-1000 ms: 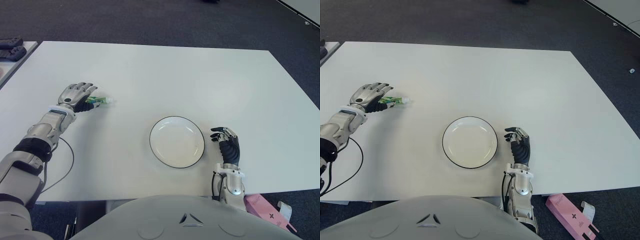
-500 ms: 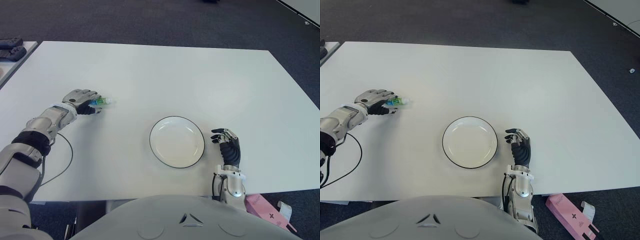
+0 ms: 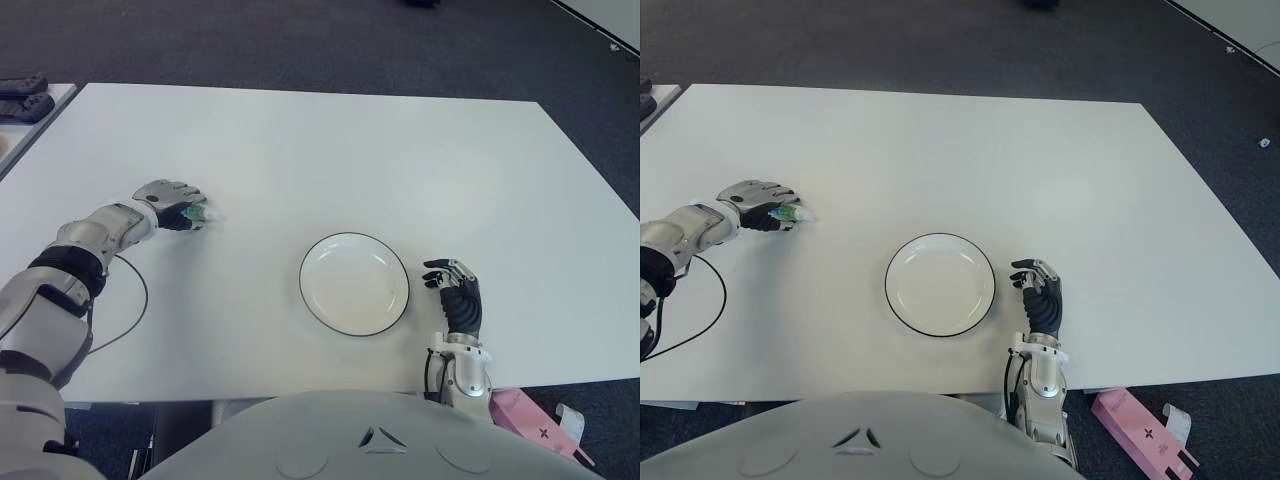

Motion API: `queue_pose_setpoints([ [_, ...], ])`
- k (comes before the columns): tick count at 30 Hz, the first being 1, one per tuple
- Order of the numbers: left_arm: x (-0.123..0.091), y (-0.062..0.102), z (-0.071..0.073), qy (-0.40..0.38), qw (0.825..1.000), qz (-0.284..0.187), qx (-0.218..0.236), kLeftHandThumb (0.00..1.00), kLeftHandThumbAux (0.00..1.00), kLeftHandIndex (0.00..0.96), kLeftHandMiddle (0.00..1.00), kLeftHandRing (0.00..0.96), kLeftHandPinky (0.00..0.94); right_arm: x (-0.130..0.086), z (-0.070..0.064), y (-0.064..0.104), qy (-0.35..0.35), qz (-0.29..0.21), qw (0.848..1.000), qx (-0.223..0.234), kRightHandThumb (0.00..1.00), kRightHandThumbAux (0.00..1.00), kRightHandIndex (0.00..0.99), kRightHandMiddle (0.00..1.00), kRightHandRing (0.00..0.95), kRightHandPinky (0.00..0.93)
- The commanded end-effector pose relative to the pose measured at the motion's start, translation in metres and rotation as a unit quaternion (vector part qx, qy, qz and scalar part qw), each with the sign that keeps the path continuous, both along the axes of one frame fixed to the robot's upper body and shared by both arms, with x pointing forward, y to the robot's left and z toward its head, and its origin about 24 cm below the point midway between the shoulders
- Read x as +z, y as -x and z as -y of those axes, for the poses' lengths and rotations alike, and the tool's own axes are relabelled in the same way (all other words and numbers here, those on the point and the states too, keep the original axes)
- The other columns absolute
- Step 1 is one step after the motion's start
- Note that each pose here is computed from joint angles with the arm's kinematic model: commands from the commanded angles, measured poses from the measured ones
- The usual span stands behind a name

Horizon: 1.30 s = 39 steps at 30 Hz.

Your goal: Put the toothpaste on the table into the plate.

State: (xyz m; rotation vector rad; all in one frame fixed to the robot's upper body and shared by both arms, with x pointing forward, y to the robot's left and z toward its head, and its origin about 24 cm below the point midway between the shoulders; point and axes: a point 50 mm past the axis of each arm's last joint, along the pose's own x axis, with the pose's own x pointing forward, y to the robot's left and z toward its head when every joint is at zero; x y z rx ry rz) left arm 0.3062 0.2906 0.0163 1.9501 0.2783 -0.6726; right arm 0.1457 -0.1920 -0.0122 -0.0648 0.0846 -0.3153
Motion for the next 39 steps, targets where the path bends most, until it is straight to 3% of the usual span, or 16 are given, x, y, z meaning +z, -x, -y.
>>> queue_pose_setpoints([
  [1, -0.025, 0.011, 0.010, -0.016, 0.999, -0.042, -0.022, 0.422, 0.225, 0.000, 0.000, 0.000, 0.019, -0.002, -0.001, 0.003, -0.007, -0.013, 1.000, -0.004, 0.838, 0.686, 0.438, 0.463, 0.522, 0.513],
  [19, -0.047, 0.016, 0.022, -0.035, 0.999, 0.017, -0.023, 0.420, 0.256, 0.000, 0.004, 0.000, 0.046, -0.003, 0.001, 0.006, -0.005, -0.017, 1.000, -0.008, 0.838, 0.686, 0.436, 0.465, 0.519, 0.510],
  [27, -0.054, 0.020, 0.025, -0.048, 0.997, 0.043, -0.037, 0.443, 0.283, 0.000, 0.048, 0.029, 0.106, -0.003, 0.002, 0.006, 0.002, -0.018, 1.000, -0.009, 0.838, 0.686, 0.438, 0.464, 0.524, 0.513],
  [30, -0.056, 0.021, 0.026, -0.052, 0.996, 0.056, -0.043, 0.466, 0.305, 0.013, 0.086, 0.073, 0.158, -0.003, 0.003, 0.006, 0.001, -0.018, 1.000, -0.009, 0.838, 0.686, 0.440, 0.464, 0.524, 0.512],
  [32, -0.057, 0.022, 0.026, -0.053, 0.996, 0.062, -0.046, 0.495, 0.324, 0.073, 0.158, 0.175, 0.263, -0.003, 0.003, 0.006, 0.000, -0.018, 1.000, -0.010, 0.838, 0.685, 0.442, 0.463, 0.521, 0.508],
  [37, -0.057, 0.025, 0.026, -0.035, 0.993, 0.101, -0.055, 0.612, 0.381, 0.248, 0.300, 0.323, 0.397, -0.003, 0.005, 0.006, -0.001, -0.019, 1.000, -0.009, 0.839, 0.685, 0.443, 0.462, 0.518, 0.506],
  [39, -0.056, 0.026, 0.026, -0.027, 0.992, 0.108, -0.056, 0.663, 0.395, 0.331, 0.407, 0.415, 0.475, -0.003, 0.006, 0.006, -0.001, -0.019, 1.000, -0.010, 0.838, 0.685, 0.442, 0.462, 0.517, 0.507],
])
